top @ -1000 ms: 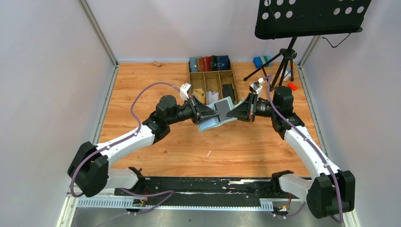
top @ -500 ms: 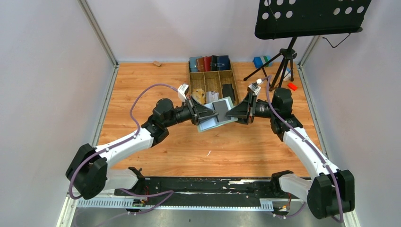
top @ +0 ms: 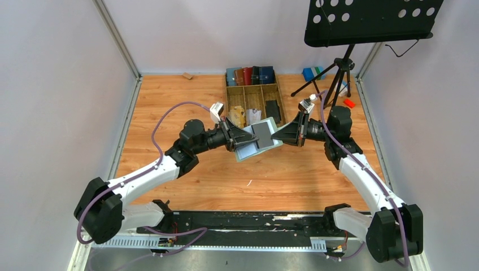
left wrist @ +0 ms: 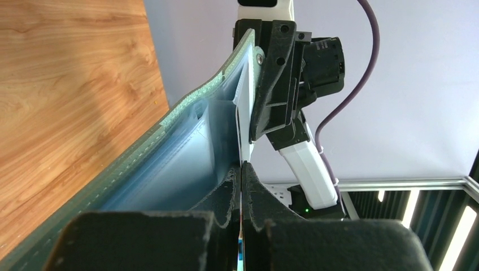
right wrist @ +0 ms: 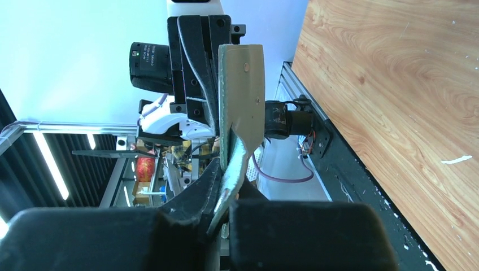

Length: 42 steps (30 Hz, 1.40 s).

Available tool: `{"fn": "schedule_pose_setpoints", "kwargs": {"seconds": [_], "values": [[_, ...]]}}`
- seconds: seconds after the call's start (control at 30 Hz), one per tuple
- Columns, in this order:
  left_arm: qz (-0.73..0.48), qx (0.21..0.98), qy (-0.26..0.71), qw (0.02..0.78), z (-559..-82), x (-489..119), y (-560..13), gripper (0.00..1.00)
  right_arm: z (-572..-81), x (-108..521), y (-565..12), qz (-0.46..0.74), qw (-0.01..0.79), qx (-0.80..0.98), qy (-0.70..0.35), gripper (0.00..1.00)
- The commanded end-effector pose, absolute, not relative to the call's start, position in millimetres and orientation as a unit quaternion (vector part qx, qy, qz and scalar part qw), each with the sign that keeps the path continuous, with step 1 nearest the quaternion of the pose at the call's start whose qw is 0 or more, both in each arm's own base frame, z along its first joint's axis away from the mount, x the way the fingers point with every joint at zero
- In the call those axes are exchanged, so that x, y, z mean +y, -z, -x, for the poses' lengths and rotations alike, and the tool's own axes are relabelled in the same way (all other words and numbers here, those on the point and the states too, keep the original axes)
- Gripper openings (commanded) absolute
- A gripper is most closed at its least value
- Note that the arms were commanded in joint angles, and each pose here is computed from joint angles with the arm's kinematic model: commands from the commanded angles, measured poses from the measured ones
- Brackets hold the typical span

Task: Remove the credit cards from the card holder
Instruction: Remove the credit card from the card holder.

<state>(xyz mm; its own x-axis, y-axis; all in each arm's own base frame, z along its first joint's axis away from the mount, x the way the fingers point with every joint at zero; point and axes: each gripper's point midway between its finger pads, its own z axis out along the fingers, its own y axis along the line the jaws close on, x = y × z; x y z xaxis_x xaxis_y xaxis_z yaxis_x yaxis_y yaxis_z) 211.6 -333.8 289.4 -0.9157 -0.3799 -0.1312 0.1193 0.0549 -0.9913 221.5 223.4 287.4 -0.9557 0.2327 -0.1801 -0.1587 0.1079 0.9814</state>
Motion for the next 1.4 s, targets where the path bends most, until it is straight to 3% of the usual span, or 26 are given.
{"fn": "schedule_pose_setpoints", "kwargs": {"seconds": [0.0,0.5,0.57,0.63,0.7,0.9,1.0,1.13,1.23,1.37], "values": [[0.073,0.691,0.69,0.205,-204,-328,-303,0.0,-219,220,-295,-0.015,0.167,0.722,-0.671,0.0],[0.097,0.694,0.681,0.211,-200,-314,-290,0.0,-223,216,-287,-0.033,0.163,0.727,-0.666,0.0],[0.093,0.694,0.682,0.212,-201,-315,-292,0.0,-220,218,-290,-0.022,0.161,0.722,-0.673,0.1],[0.087,0.693,0.683,0.212,-202,-317,-295,0.0,-215,223,-293,-0.008,0.158,0.717,-0.679,0.36],[0.08,0.693,0.685,0.209,-204,-323,-299,0.0,-212,226,-296,0.003,0.158,0.715,-0.681,0.49],[0.054,0.688,0.697,0.192,-207,-344,-310,0.0,-210,227,-296,0.01,0.157,0.718,-0.678,0.56],[0.049,0.688,0.7,0.186,-207,-350,-311,0.0,-210,228,-295,0.007,0.155,0.719,-0.677,0.52],[0.051,0.687,0.702,0.181,-208,-351,-309,0.0,-212,228,-293,0.001,0.15,0.723,-0.674,0.32],[0.046,0.68,0.708,0.186,-207,-351,-313,0.1,-214,228,-289,0.0,0.147,0.729,-0.668,0.21],[0.043,0.673,0.713,0.192,-205,-349,-318,0.14,-216,228,-282,-0.012,0.14,0.737,-0.661,0.03]]}}
